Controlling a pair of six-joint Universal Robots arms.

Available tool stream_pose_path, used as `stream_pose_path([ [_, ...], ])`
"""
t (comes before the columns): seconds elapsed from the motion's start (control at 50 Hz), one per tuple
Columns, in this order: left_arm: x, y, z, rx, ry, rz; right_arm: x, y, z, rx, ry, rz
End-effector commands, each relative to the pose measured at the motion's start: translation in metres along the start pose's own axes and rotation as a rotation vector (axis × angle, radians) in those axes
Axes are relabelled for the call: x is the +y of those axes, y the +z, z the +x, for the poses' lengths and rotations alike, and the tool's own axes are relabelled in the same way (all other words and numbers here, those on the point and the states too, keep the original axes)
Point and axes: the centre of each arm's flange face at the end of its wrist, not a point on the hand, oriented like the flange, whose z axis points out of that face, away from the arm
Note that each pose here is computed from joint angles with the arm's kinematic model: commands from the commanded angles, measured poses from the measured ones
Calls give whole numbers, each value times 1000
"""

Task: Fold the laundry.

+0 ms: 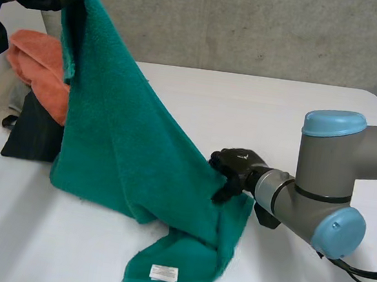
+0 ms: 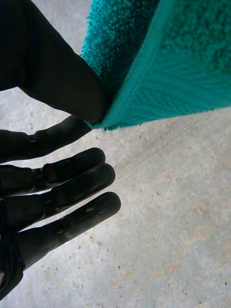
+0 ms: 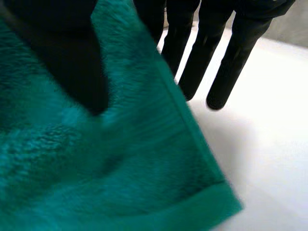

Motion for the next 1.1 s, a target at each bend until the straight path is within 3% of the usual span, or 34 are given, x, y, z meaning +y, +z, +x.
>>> stream_pose_path([
  [0.02, 31, 4, -11, -4, -6, -65, -64, -11, 44, 251, -92, 266],
  [0.16, 68, 48, -38, -51, 77, -59, -168, -56, 75, 447, -299, 731],
  [0.32, 21, 109, -68, -219, 138, 209, -242, -105, 97, 623, -359, 1149],
  [0.38, 8, 119, -65, -214, 113, 267, -247, -109, 104, 645, -363, 1164],
  [0.5, 21, 119, -45, -137, 71, 212, -232, -104, 119, 651, -352, 1042],
  [0.62, 63, 86, -24, -72, 24, 18, -193, -87, 133, 607, -338, 867],
  [0.9, 183, -47, 51, 165, -62, -466, -29, -40, 140, 361, -256, 344],
  [1.1, 205, -66, 53, 177, -33, -553, 22, -32, 153, 309, -48, 114],
])
